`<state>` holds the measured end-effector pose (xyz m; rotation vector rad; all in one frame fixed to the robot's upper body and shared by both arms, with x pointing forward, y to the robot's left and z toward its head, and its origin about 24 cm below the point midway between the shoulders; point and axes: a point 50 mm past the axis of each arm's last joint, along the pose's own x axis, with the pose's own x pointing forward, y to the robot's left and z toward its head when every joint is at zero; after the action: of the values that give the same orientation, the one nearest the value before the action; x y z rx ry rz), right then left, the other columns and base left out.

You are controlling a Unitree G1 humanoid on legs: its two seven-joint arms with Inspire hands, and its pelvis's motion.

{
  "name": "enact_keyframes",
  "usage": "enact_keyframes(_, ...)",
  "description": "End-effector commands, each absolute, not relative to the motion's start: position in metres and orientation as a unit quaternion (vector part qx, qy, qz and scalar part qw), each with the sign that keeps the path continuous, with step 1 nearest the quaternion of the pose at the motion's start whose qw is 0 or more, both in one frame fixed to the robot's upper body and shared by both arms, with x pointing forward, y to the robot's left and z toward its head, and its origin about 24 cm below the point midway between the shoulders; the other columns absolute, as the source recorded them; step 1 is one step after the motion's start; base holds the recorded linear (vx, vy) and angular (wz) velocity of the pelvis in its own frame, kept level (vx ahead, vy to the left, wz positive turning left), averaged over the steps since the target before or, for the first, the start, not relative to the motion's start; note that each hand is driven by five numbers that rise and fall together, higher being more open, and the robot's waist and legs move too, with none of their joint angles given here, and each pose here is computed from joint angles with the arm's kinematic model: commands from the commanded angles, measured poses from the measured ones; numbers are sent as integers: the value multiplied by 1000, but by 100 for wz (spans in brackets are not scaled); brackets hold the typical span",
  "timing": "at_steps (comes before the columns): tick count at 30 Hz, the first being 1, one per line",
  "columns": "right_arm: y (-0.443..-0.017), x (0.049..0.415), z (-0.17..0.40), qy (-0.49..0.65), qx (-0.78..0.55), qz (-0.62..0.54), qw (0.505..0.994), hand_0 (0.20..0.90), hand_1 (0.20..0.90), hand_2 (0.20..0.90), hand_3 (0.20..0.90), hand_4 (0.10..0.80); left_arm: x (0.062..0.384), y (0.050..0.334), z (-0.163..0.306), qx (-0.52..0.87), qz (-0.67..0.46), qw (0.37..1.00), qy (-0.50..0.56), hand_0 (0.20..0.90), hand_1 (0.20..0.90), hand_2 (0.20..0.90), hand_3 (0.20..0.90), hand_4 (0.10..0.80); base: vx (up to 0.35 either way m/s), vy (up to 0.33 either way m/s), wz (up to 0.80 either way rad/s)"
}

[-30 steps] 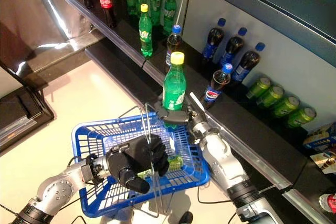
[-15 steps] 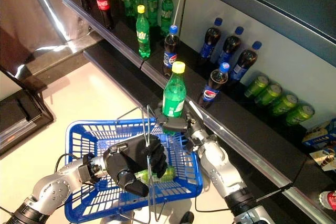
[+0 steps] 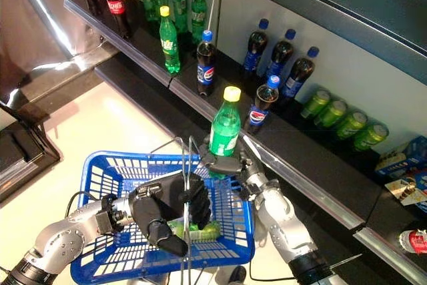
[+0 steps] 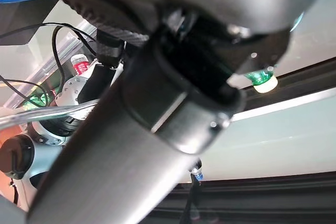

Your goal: Pick up the drink and place into the basket.

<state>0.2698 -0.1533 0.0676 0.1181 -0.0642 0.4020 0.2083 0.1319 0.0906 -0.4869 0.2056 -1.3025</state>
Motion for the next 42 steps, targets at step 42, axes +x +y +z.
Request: enact_keyframes(42,-125,256,188,-325,65,284,900,300,300,300,200,100,182,103,190,-262,-730,590,-226,300,300,300,200,100,1,0,-1)
